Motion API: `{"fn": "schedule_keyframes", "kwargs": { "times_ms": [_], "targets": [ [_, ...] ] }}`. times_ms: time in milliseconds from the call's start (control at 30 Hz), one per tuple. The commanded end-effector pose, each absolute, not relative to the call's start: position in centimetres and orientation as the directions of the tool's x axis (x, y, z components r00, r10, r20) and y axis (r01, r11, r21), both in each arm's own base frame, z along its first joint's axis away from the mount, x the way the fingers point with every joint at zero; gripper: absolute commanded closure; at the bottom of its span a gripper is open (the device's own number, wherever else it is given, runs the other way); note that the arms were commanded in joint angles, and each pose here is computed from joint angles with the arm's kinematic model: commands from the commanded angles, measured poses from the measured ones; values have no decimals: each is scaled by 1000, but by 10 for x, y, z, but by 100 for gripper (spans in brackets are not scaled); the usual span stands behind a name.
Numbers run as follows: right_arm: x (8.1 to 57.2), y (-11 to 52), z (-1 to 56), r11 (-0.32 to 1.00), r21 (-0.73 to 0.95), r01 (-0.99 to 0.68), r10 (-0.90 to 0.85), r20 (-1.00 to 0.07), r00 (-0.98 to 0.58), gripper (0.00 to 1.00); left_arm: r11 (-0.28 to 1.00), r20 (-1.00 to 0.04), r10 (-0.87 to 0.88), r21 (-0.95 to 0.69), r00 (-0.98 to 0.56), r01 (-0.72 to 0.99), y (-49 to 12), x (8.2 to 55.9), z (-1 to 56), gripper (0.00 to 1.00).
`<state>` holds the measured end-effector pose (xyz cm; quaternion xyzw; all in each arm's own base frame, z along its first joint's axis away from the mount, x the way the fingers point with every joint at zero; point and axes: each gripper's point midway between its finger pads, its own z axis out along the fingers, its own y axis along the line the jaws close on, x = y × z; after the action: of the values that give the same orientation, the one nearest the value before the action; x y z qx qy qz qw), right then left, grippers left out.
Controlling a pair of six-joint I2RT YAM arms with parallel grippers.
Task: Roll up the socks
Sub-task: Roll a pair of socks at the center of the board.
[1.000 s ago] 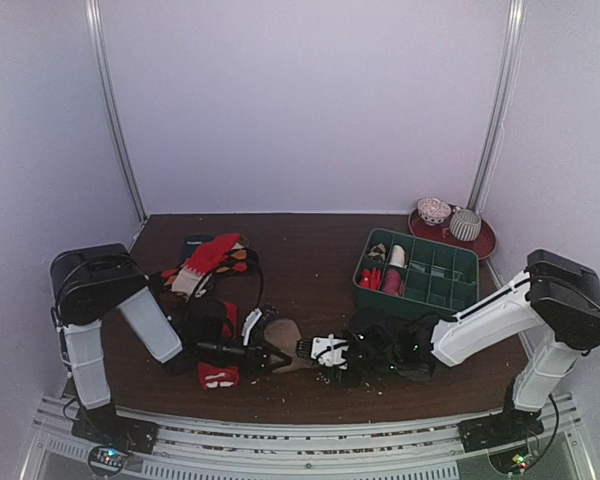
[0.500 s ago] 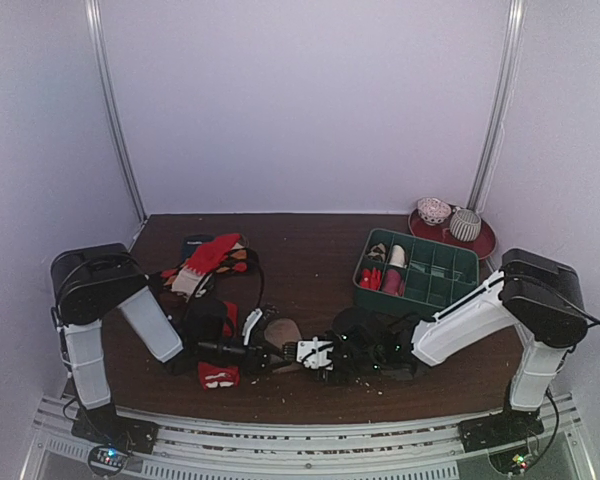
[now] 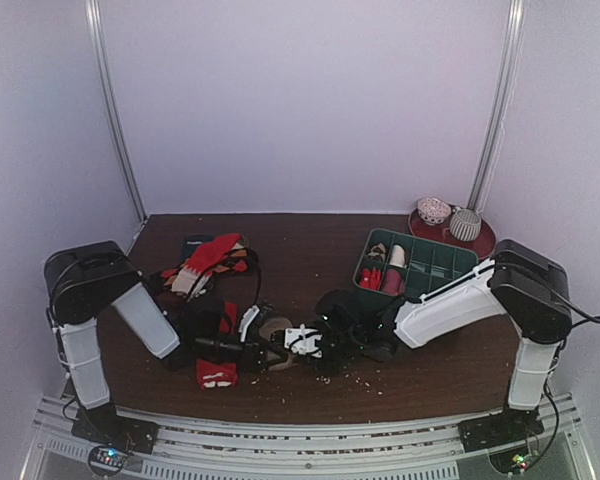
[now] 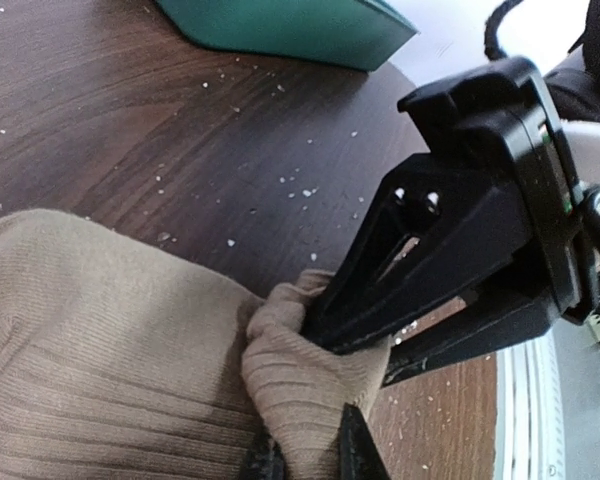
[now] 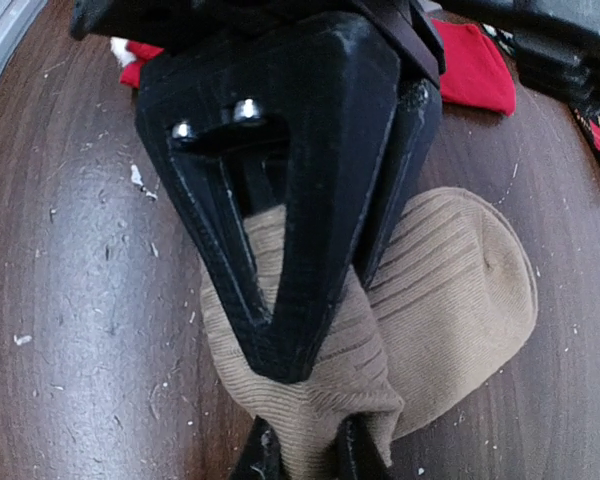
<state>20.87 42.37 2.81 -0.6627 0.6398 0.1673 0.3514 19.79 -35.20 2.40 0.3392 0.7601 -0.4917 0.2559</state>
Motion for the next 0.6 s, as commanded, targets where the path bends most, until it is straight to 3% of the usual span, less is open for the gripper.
{"fn": "schedule_keyframes", "kwargs": {
  "times_ms": [0, 100, 167, 300, 400, 567],
  "targets": [
    [172, 386, -47, 79, 8, -997, -869, -489, -73, 93, 395, -576, 504, -509, -644, 765, -328, 170, -27, 85],
    [174, 380, -48, 145, 66, -987, -888, -431, -160, 94, 390, -653, 520, -392, -550, 834, -336, 193, 1, 60],
    [174, 370, -51, 208, 134, -969, -902, -357, -243, 94, 388, -697, 519, -325, -495, 863, -338, 202, 20, 47],
    [174, 354, -52, 306, 240, -921, -905, -227, -360, 94, 394, -772, 497, -206, -396, 896, -330, 210, 56, 29],
    [175, 346, -44, 382, 302, -873, -885, -153, -440, 94, 414, -814, 477, -125, -332, 901, -316, 211, 78, 4],
    [169, 340, -28, 455, 383, -804, -856, -61, -513, 94, 532, -862, 423, -13, -279, 847, -282, 217, 100, 2]
  ]
}}
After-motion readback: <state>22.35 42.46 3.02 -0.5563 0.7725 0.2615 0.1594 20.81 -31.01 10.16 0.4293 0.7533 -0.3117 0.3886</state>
